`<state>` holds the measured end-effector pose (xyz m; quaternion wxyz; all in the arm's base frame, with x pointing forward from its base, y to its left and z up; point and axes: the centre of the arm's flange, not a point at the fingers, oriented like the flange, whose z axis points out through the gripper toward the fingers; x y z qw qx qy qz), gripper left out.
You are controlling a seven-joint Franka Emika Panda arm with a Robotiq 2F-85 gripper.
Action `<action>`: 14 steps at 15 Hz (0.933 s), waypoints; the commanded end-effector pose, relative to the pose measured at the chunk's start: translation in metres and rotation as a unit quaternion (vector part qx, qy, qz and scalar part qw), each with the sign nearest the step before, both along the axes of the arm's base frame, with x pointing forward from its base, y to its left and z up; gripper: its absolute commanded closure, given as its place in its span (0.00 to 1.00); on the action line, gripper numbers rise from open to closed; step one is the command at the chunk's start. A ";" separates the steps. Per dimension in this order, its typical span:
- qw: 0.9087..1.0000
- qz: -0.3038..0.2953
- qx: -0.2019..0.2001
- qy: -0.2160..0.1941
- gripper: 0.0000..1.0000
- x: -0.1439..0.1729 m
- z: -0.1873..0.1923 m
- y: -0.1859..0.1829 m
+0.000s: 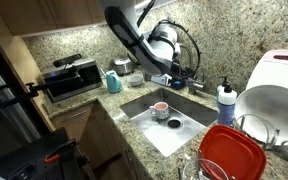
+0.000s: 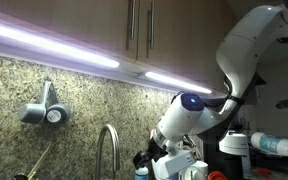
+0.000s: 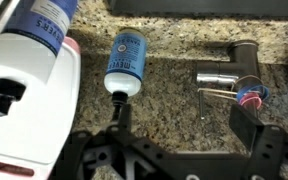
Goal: Turn the tap nozzle slightly to the left
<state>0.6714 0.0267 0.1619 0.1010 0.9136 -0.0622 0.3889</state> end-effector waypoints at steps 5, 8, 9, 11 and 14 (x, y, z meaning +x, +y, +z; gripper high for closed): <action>0.999 0.029 -0.019 -0.025 0.00 0.012 0.014 0.039; 0.999 0.034 -0.021 -0.030 0.00 0.016 0.016 0.044; 0.999 0.036 -0.023 -0.032 0.00 0.017 0.020 0.049; 0.998 0.042 -0.027 -0.035 0.00 0.019 0.024 0.056; 0.997 0.056 -0.044 -0.039 0.00 0.021 0.024 0.065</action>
